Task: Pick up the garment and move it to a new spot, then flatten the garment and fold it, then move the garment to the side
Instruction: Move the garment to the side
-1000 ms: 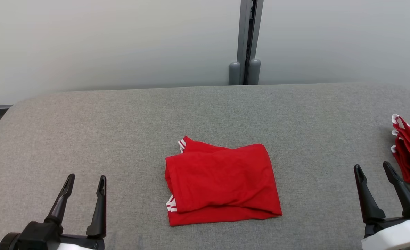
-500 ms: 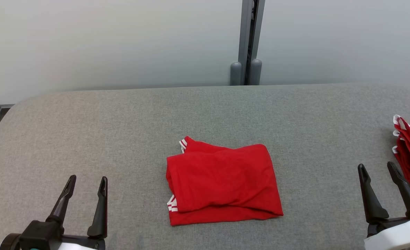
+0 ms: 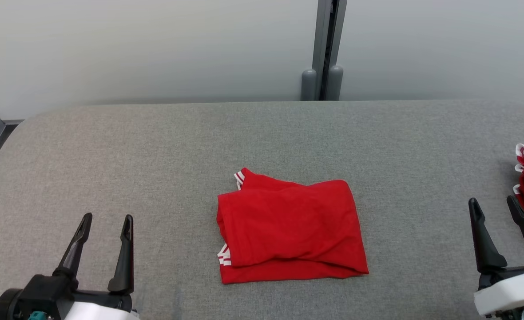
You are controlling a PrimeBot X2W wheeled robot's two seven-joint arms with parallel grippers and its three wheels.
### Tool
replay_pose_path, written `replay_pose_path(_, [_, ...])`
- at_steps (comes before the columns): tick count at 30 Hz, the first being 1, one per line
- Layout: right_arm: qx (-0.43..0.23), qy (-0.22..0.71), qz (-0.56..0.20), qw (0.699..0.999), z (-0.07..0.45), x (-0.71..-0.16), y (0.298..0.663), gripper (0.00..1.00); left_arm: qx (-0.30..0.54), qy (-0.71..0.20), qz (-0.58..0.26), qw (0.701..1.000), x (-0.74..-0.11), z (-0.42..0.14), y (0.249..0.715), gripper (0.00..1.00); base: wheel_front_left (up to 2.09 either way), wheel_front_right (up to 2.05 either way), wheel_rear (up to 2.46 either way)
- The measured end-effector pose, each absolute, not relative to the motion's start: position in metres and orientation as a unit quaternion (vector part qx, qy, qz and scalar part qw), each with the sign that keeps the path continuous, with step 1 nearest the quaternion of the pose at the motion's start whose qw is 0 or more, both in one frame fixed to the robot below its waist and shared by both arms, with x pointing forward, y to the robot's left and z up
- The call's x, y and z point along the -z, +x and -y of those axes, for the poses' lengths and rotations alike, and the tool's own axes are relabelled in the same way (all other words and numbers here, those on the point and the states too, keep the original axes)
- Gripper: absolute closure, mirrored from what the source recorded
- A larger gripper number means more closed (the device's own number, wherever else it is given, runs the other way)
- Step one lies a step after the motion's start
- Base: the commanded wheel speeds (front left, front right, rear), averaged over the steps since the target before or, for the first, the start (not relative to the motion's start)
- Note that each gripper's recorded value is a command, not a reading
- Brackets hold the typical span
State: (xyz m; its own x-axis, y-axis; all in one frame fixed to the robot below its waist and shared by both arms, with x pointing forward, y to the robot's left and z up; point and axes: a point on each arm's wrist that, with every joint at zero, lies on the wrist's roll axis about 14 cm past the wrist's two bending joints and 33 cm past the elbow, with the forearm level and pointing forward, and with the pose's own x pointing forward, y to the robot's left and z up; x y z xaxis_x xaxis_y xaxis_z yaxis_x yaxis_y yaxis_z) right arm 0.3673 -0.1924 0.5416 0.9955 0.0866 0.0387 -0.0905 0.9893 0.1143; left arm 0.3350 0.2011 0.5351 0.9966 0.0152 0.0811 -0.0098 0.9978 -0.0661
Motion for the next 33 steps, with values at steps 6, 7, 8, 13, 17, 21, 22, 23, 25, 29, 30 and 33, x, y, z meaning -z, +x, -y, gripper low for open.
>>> replay_pose_path(6, [-0.075,0.079,-0.022,0.994,0.171,-0.516,0.392,0.0,-0.015,-0.033,0.06,0.998,-0.544,-0.208,0.347,0.0,0.0,0.0,0.0])
replay_pose_path(7, [-0.082,0.085,-0.032,0.992,0.164,-0.509,0.395,0.0,-0.016,-0.033,0.06,0.998,-0.544,-0.209,0.348,0.0,0.0,0.0,0.0])
replay_pose_path(8, [-0.091,0.093,-0.042,0.991,0.157,-0.501,0.398,0.0,-0.017,-0.032,0.06,0.998,-0.544,-0.211,0.348,0.0,0.0,0.0,0.0])
replay_pose_path(13, [-0.128,0.119,-0.101,0.979,0.12,-0.46,0.411,0.0,-0.017,-0.032,0.07,0.997,-0.548,-0.214,0.357,0.0,0.0,0.0,0.0])
replay_pose_path(17, [-0.147,0.149,-0.139,0.968,0.092,-0.432,0.424,0.0,-0.021,-0.03,0.077,0.996,-0.55,-0.219,0.367,0.0,0.0,0.0,0.0])
replay_pose_path(21, [-0.167,0.162,-0.188,0.954,0.065,-0.401,0.426,0.0,-0.035,-0.025,0.075,0.996,-0.547,-0.228,0.37,0.0,0.0,0.0,0.0])
replay_pose_path(22, [-0.172,0.161,-0.203,0.95,0.06,-0.393,0.425,0.0,-0.039,-0.023,0.073,0.996,-0.545,-0.231,0.369,0.0,0.0,0.0,0.0])
replay_pose_path(23, [-0.178,0.163,-0.212,0.947,0.054,-0.388,0.424,0.0,-0.043,-0.021,0.07,0.996,-0.543,-0.234,0.369,0.0,0.0,0.0,0.0])
replay_pose_path(25, [-0.191,0.164,-0.234,0.939,0.043,-0.379,0.423,0.0,-0.048,-0.017,0.069,0.996,-0.541,-0.239,0.369,0.0,0.0,0.0,0.0])
replay_pose_path(29, [-0.21,0.154,-0.254,0.931,0.035,-0.373,0.423,0.0,-0.053,-0.017,0.068,0.996,-0.539,-0.243,0.37,0.0,0.0,0.0,0.0])
replay_pose_path(30, [-0.212,0.159,-0.257,0.929,0.033,-0.373,0.423,0.46,-0.054,-0.018,0.067,0.996,-0.539,-0.243,0.371,0.0,0.0,0.0,0.0])
replay_pose_path(33, [-0.225,0.158,-0.278,0.92,0.027,-0.369,0.422,1.0,-0.052,-0.018,0.063,0.996,-0.535,-0.243,0.373,0.0,0.0,0.0,0.0])
